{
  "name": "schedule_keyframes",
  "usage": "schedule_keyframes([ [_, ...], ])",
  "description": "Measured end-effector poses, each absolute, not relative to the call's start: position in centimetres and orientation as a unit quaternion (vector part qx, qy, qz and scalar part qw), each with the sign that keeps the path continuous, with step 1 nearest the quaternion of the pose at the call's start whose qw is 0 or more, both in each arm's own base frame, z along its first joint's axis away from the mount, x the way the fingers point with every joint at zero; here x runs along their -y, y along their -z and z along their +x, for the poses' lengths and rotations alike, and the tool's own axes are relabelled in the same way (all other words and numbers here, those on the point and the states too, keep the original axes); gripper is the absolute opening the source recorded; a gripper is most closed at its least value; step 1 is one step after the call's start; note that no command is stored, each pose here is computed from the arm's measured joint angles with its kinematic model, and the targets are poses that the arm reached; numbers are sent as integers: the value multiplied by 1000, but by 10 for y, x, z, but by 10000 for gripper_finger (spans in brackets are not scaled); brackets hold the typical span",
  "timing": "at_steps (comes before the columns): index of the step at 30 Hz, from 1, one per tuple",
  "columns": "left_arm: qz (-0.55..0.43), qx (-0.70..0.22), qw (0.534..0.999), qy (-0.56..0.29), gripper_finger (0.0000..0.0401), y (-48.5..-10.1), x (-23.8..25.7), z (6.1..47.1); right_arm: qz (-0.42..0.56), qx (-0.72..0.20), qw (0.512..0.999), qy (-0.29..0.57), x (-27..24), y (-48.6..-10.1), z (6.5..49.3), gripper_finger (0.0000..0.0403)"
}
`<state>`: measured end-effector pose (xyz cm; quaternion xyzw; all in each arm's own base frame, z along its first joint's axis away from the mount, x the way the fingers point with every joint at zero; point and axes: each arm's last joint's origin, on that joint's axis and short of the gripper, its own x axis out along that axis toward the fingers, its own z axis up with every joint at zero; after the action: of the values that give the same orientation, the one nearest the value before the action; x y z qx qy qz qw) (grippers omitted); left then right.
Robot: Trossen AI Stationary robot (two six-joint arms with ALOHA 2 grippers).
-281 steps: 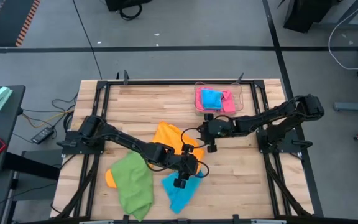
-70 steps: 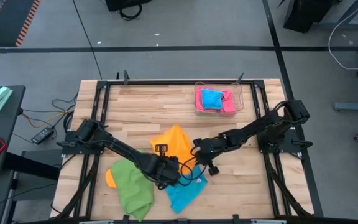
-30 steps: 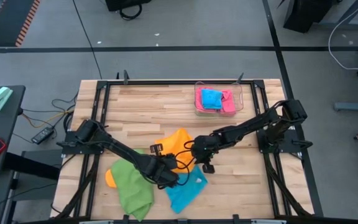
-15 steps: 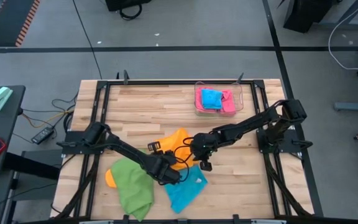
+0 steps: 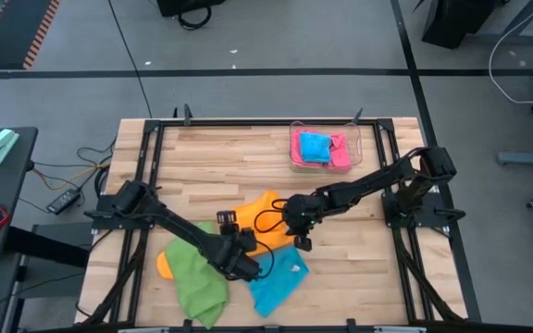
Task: Fold microfiber towels
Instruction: Fold the right yellow towel
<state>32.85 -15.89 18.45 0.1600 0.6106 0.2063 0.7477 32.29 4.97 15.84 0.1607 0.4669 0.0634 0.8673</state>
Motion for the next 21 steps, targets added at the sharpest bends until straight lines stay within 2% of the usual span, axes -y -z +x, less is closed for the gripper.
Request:
schedule_keyframes([
  [6, 201, -615, 732, -215, 115, -186, 161, 321, 171, -470, 865, -52, -46, -158, 323, 17],
  [13, 248, -598, 736, -201, 102, -187, 173, 315, 175, -472, 863, -50, -46, -158, 323, 17],
  [21, 199, -542, 797, -179, 102, -182, 189, 328, 176, -472, 862, -47, -44, -158, 323, 17],
])
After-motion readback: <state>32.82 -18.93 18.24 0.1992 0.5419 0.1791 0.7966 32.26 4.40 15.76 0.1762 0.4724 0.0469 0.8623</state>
